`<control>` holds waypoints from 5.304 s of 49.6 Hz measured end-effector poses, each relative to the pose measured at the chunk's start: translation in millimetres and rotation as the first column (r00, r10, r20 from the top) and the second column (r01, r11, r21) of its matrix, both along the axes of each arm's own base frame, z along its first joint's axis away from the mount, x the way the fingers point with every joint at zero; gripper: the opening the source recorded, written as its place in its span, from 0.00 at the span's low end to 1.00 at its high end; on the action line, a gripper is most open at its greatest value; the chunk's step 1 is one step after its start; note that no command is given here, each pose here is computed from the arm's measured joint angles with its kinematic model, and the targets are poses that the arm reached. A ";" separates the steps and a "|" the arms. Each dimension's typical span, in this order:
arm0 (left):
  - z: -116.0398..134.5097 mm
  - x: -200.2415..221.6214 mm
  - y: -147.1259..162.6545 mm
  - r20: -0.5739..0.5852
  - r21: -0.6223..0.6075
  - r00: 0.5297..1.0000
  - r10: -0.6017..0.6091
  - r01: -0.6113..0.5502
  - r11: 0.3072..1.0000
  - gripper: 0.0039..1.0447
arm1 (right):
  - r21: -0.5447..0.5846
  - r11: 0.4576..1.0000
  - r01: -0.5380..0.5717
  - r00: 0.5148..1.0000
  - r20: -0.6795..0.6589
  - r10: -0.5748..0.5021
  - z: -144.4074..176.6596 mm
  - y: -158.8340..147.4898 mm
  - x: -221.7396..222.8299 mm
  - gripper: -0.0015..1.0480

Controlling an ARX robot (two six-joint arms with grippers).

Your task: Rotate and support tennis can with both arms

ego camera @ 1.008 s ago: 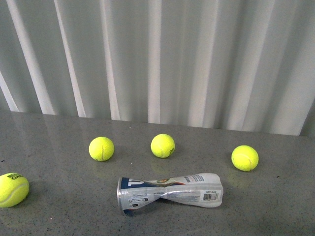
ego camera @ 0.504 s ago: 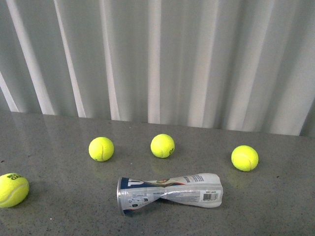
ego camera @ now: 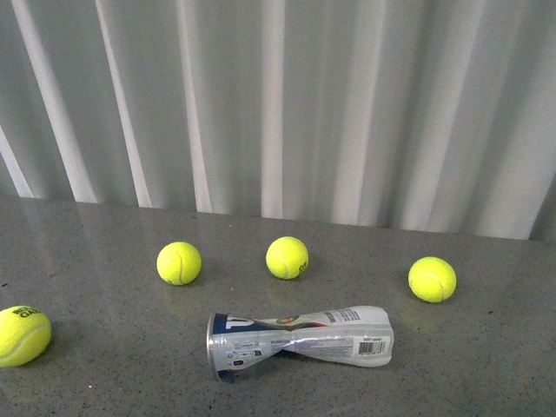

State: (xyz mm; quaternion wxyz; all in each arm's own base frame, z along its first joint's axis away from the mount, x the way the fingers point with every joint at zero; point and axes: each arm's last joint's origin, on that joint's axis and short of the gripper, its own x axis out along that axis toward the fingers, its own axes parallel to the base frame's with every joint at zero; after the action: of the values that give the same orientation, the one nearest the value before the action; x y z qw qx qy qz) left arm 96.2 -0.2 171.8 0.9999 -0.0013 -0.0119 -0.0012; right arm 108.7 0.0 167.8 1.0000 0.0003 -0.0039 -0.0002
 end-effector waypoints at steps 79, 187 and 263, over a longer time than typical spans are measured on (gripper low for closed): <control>-48.7 142.6 9.7 -0.531 -0.330 0.734 -0.424 0.283 0.901 0.94 | 0.000 1.000 -0.002 1.000 -0.006 0.002 -2.8 0.0 -11.1 0.93; -102.7 246.6 -122.2 -0.377 -0.743 0.375 -0.847 0.423 0.518 0.04 | 0.000 1.000 -0.002 1.000 -0.006 0.002 -2.8 0.0 -11.1 0.93; 57.5 215.8 -208.1 -0.984 0.032 0.064 0.164 0.982 -0.188 0.03 | 0.000 1.000 -0.002 1.000 -0.006 0.002 -2.8 0.0 -11.1 0.93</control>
State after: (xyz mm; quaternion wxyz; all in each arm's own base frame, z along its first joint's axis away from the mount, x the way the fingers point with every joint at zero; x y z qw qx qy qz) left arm 312.0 -208.4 229.3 0.4252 0.5898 0.4762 -0.4946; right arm 97.6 0.1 165.0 1.0000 0.0001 -0.0009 0.0008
